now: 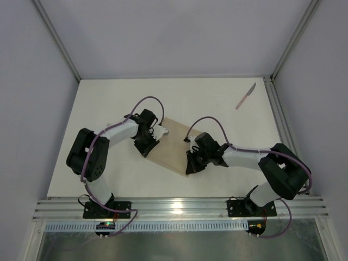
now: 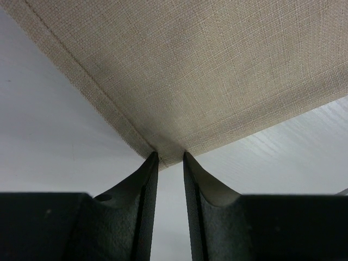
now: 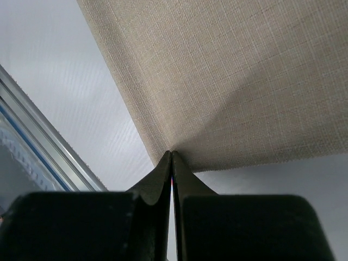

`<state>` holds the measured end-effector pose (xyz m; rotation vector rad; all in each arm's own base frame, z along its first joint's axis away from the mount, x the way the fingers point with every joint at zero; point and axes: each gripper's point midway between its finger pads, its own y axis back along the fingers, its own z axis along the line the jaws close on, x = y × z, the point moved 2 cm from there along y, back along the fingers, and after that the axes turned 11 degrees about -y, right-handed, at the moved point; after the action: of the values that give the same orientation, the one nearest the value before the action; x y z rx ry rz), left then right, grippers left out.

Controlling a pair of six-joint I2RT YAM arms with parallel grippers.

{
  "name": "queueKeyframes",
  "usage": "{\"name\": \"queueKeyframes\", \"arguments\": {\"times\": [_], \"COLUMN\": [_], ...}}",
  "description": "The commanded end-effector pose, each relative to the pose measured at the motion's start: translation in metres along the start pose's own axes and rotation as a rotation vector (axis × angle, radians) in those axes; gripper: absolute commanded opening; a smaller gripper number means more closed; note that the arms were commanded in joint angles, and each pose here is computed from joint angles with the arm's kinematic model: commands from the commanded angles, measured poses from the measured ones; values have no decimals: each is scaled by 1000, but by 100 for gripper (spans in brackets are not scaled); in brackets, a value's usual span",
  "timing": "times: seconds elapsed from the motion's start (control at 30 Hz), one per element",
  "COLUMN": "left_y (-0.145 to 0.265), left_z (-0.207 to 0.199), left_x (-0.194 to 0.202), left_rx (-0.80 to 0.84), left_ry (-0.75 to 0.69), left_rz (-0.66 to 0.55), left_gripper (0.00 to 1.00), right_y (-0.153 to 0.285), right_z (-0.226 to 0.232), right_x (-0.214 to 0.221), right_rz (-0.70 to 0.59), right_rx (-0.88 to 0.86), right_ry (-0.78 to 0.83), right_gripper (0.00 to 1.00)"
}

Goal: Fold the napkin into a case and place the utensils inside
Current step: Smooth out the square-folded napkin at the center of the board.

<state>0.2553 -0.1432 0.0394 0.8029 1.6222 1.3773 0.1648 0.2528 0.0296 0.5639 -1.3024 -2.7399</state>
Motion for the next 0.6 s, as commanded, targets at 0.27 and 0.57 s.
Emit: {"name": "queueKeyframes", "arguments": {"times": [0.27,0.57], "left_y": [18,16], "left_z": [9,11], "left_x": [-17,-18], "left_rx": [-37,-35], "left_ry": [-22,-21], "left_rz": [-89,-84], "left_gripper": [30,30], "right_y": [56,70], "right_z": [21,-47], "right_x": [-61,-150], "right_rz": [-190,-422], "right_rx": [-1,71], "right_ry": [-19,-220], "right_gripper": [4,4]}}
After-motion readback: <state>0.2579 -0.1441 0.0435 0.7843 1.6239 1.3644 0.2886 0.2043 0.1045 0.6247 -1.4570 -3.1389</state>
